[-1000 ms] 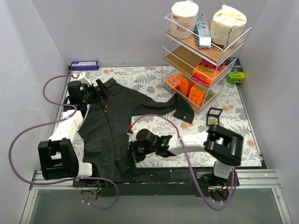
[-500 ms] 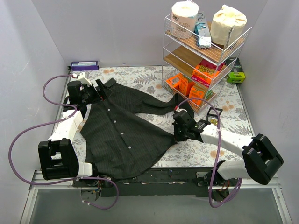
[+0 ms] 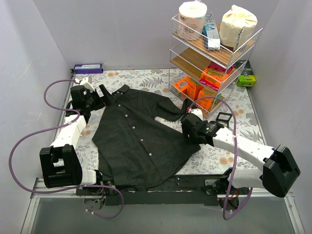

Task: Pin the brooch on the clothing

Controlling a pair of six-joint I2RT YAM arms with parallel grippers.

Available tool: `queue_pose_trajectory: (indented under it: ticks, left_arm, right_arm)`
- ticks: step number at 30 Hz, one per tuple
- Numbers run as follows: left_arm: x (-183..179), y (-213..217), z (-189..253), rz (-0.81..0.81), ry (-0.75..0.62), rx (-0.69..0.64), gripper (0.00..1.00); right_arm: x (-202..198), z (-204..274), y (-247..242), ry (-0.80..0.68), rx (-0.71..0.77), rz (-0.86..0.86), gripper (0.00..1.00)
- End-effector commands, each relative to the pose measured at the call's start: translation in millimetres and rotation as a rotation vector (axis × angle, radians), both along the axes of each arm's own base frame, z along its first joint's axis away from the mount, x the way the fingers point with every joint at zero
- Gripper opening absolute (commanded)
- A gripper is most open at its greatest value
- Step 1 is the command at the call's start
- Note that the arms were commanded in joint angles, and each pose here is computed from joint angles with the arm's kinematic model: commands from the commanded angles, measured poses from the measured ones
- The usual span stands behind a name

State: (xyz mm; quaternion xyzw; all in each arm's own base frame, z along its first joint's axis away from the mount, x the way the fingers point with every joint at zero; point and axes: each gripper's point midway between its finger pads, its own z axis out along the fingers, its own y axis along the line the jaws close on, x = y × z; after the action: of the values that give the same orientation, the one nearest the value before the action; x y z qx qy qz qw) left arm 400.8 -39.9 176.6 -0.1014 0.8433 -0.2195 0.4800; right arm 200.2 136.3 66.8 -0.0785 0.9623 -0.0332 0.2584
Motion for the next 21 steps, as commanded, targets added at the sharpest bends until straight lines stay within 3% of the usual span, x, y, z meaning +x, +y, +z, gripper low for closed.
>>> queue_pose_trajectory:
  ticks: [1,6,9,13,21]
  left_arm:
    - [-8,29,-13,0.091,0.061,0.045,0.98]
    - [-28,58,-42,0.175,0.157,-0.026,0.98]
    - [-35,61,-50,0.188,0.172,-0.024,0.98]
    - [-39,61,-69,0.173,0.239,-0.024,0.98]
    - [-60,62,-90,0.182,0.318,0.014,0.98]
  right_arm:
    - [11,58,55,-0.159,0.113,0.164,0.87]
    - [-7,83,146,-0.214,0.314,0.415,0.88]
    - [-31,89,208,-0.189,0.454,0.595,0.89]
    - [-72,85,279,-0.132,0.536,0.803,0.89]
    - [-111,66,345,-0.031,0.592,0.969,0.86]
